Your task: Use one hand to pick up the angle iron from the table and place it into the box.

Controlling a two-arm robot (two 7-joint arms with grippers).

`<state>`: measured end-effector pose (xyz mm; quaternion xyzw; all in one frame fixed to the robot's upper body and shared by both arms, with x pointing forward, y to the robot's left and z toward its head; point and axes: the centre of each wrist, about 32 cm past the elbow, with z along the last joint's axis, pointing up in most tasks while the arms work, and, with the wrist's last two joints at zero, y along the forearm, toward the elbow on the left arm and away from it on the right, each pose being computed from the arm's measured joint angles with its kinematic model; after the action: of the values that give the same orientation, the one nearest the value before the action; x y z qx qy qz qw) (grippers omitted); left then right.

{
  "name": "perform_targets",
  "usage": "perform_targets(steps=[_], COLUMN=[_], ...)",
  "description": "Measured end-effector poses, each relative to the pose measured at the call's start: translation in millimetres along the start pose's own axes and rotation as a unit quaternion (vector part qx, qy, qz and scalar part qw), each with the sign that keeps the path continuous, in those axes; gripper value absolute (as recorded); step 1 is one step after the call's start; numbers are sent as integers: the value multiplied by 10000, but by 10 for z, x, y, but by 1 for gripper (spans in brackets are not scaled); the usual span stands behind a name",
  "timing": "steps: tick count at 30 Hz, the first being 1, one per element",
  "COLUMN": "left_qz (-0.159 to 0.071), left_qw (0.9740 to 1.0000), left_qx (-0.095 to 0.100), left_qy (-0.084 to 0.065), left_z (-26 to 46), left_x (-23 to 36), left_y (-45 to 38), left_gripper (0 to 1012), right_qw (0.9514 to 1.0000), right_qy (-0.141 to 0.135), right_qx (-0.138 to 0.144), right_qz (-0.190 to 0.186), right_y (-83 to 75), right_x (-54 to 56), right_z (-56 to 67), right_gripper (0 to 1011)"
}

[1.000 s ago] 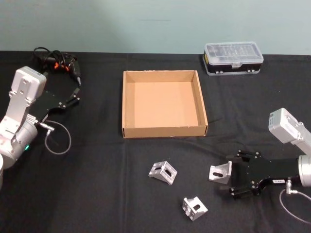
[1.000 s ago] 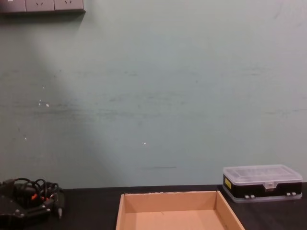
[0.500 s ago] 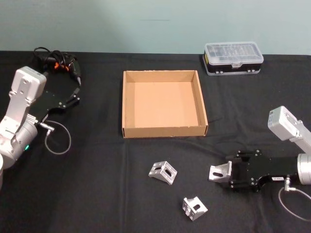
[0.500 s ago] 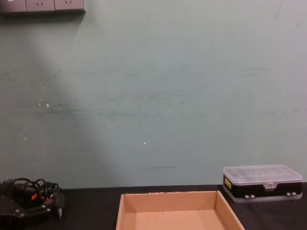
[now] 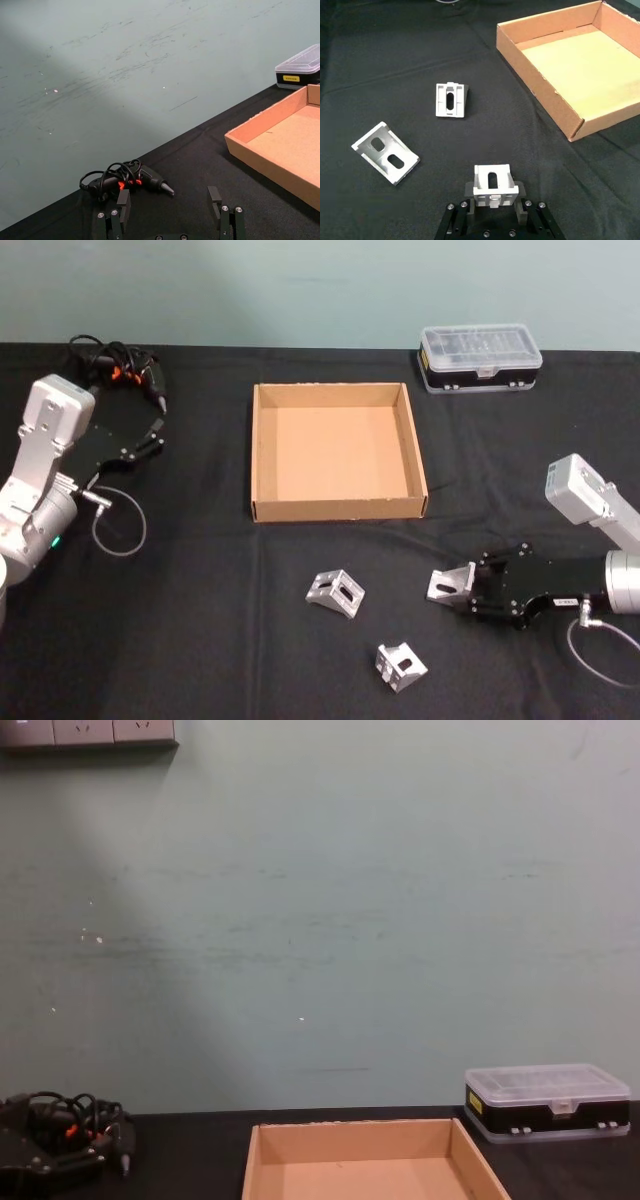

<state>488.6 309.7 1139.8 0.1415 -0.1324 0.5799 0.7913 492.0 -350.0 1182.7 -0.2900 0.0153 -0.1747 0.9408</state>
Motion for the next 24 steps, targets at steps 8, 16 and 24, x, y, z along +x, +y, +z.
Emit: perform_targets(steps=[8,16,24], left_qz=[0,1,0], left_qw=[10000,10000,10000], left_qx=[0,0,0], left_qy=[0,0,0], left_z=[0,0,0], left_x=[0,0,0], left_y=[0,0,0], left_gripper=[1000,1000,1000], right_qw=[10000,9986,9927], right_qy=[-34,-137,-231], right_qx=[35,501,987], right_qz=[20,-139,-653], right_y=[-13,-164,-169], right_x=[11,74,162], right_z=[23,236,482], right_gripper=[450,450,451])
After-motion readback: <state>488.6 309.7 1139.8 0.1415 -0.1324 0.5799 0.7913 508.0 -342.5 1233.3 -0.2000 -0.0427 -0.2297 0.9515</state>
